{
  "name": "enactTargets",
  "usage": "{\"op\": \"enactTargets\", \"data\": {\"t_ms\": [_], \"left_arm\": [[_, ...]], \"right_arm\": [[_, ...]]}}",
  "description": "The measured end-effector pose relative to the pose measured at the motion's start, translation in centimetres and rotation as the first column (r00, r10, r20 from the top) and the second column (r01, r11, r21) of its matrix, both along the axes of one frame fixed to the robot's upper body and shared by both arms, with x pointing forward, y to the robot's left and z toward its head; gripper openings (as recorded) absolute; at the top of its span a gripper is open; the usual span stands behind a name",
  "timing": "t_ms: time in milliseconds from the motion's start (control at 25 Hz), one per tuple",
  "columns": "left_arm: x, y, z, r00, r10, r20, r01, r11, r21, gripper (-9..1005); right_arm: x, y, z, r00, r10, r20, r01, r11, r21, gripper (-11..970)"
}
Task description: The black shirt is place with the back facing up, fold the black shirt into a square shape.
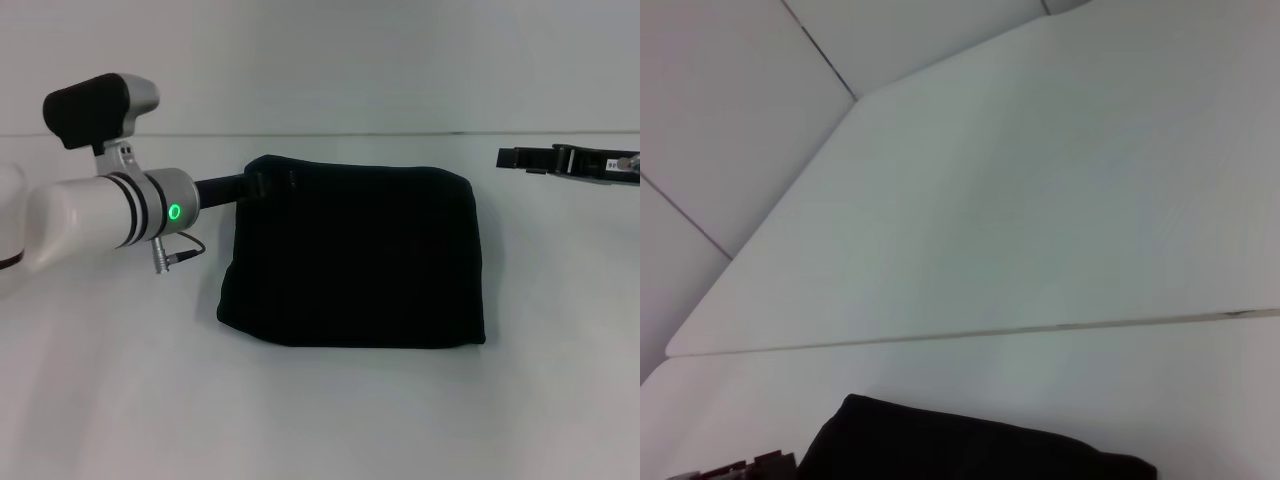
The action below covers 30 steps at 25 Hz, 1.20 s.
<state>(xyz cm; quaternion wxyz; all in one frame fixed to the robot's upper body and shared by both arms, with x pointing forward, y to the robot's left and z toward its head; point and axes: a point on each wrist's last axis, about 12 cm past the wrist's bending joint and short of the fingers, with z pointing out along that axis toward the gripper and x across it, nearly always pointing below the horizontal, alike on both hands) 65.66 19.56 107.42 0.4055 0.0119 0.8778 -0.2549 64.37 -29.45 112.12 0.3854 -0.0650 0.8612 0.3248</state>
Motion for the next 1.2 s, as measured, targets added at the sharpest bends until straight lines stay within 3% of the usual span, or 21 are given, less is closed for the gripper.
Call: {"op": "enactTargets", "data": {"t_ms": [520, 1200], "left_arm": [[0.0, -0.3, -0.4, 1.0, 0.017, 0.005, -0.017, 0.999, 0.041, 949], [-0.3, -1.4, -0.6, 0.998, -0.053, 0.027, 0.05, 0.993, 0.106, 923]], "right_arm": [[-0.3, 0.1, -0.6, 1.0, -0.013, -0.011, 0.013, 1.0, 0.007, 630], [-0.4, 0.4, -1.1, 1.0, -0.026, -0.016, 0.026, 1.0, 0.008, 627]]}}
